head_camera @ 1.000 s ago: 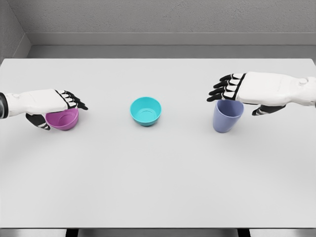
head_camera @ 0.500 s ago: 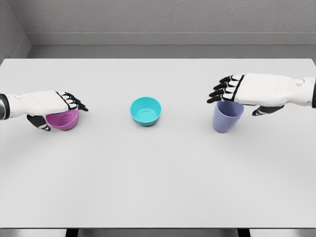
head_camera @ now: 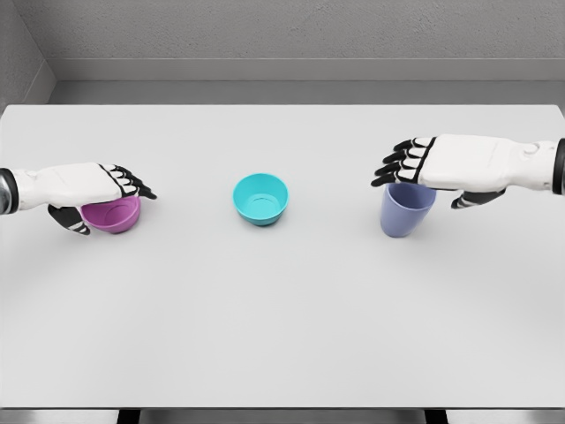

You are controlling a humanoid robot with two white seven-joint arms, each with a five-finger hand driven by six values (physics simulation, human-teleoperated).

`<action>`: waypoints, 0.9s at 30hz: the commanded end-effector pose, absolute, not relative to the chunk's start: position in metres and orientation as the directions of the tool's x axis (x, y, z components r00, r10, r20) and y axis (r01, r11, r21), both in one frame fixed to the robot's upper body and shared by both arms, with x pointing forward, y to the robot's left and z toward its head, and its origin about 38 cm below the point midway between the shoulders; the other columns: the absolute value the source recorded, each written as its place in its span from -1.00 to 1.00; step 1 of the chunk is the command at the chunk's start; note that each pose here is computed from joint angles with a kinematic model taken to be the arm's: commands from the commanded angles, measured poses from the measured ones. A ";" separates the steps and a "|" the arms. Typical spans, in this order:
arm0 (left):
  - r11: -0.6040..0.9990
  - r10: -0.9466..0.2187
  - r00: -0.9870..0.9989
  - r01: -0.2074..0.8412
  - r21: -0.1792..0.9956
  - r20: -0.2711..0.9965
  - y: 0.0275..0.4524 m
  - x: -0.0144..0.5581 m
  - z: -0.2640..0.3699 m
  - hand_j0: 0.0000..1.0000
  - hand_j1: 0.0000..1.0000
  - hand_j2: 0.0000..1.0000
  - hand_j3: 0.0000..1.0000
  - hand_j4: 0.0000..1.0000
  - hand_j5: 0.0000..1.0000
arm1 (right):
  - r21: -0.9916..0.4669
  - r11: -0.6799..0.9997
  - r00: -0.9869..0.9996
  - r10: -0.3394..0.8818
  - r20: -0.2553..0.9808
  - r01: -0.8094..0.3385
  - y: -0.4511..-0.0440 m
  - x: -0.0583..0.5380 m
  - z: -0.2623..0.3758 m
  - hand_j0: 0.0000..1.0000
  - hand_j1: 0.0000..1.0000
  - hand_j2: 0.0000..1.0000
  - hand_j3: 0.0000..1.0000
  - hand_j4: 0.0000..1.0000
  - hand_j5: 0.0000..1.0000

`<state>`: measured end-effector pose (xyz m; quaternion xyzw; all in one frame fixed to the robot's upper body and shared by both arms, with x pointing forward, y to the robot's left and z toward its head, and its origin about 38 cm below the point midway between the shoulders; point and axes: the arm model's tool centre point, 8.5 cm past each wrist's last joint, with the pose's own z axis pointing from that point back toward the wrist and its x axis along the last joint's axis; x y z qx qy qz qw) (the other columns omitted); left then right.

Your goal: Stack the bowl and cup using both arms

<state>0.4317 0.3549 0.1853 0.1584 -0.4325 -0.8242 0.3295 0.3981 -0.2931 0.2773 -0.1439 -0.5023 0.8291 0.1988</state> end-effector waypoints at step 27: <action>-0.433 -0.671 -0.741 0.406 0.805 0.013 0.350 0.432 0.180 0.84 0.84 0.84 0.84 0.84 0.84 | -0.888 -0.399 -0.851 0.525 -0.018 -0.228 -0.304 0.414 0.269 1.00 1.00 1.00 1.00 1.00 1.00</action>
